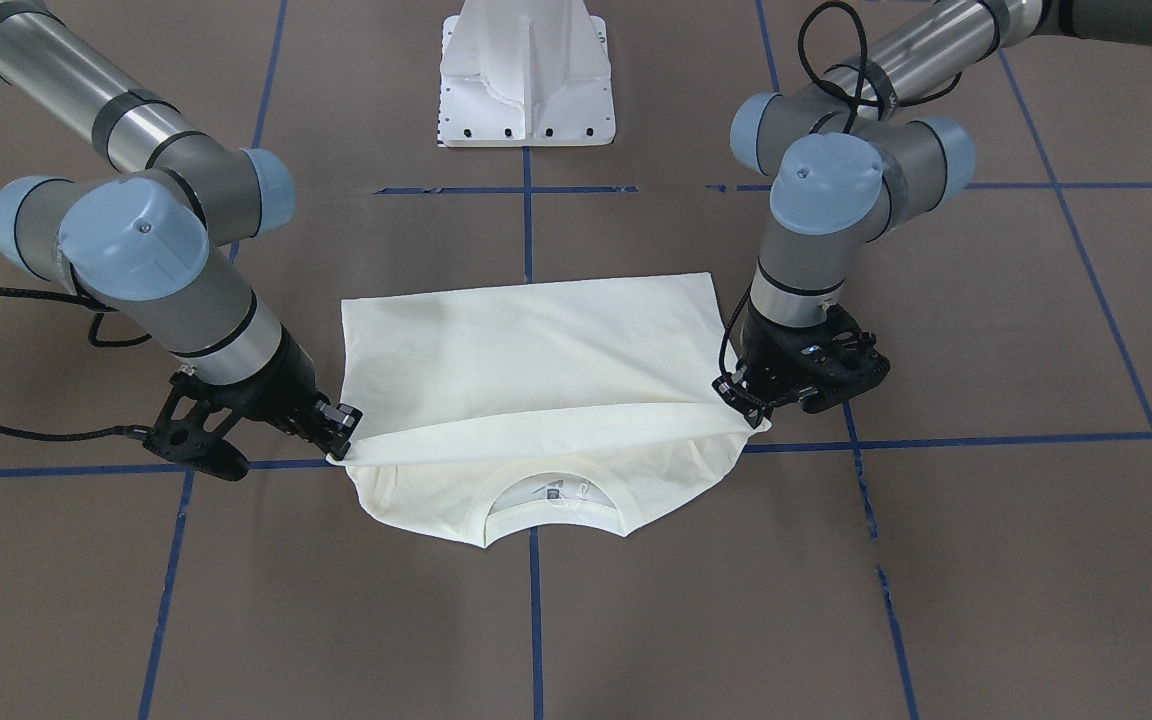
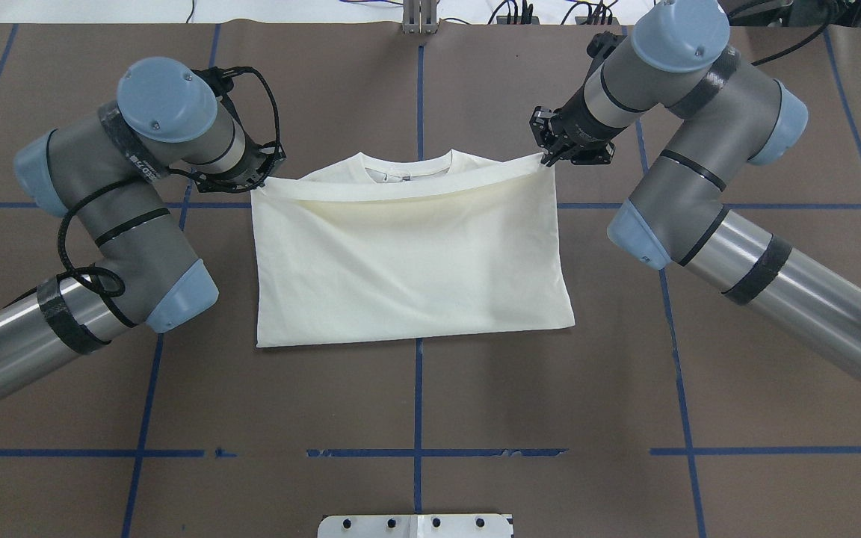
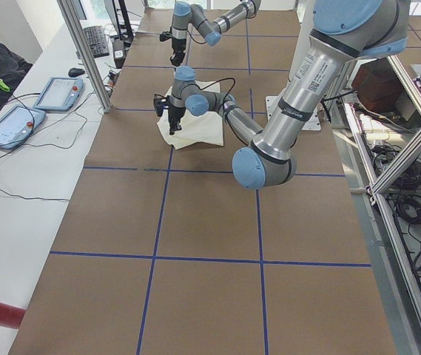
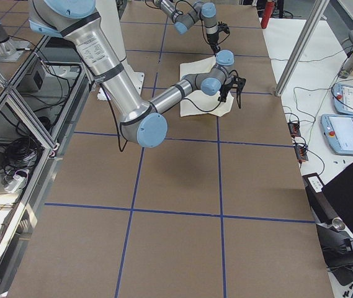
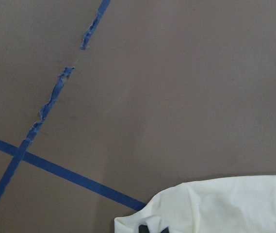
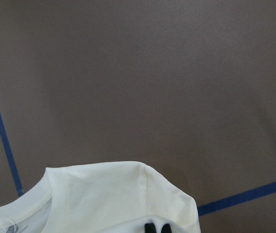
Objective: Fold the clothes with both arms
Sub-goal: 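Hold the folded hem at the collar with both grippers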
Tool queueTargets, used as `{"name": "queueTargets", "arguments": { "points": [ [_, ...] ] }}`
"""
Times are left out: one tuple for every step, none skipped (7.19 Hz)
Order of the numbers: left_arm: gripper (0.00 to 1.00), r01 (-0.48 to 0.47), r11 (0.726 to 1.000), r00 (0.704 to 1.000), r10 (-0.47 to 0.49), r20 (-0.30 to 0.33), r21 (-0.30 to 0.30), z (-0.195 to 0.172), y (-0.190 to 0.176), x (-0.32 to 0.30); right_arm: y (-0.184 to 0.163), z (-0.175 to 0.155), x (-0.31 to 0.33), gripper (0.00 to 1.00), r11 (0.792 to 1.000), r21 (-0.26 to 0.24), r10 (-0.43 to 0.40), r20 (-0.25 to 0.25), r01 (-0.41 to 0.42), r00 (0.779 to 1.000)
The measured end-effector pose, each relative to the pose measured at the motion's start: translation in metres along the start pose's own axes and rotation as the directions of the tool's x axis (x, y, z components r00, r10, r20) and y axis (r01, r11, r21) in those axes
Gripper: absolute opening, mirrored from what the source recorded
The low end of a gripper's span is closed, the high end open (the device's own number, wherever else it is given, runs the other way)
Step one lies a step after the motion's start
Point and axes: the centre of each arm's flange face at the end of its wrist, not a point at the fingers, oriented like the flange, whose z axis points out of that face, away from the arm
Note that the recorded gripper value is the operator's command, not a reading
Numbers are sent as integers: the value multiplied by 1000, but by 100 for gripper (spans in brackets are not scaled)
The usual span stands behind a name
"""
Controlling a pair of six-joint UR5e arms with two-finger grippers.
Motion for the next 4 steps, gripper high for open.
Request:
{"name": "queueTargets", "arguments": {
  "points": [
    [0, -1, 1000, 1000, 1, 1, -1, 2, 0, 1, -4, 5, -1, 0, 1000, 1, -2, 4, 2, 1000],
    [0, -1, 1000, 1000, 1, 1, -1, 2, 1, 2, -5, 7, -2, 0, 1000, 2, -4, 9, 4, 1000],
    [0, -2, 1000, 1000, 2, -1, -1, 2, 1, 3, -5, 7, -3, 0, 1000, 2, -6, 12, 6, 1000],
    [0, -3, 1000, 1000, 3, -3, -2, 1, 2, 4, -4, 8, -4, 0, 1000, 0, -7, 13, 7, 1000]
  ]
}}
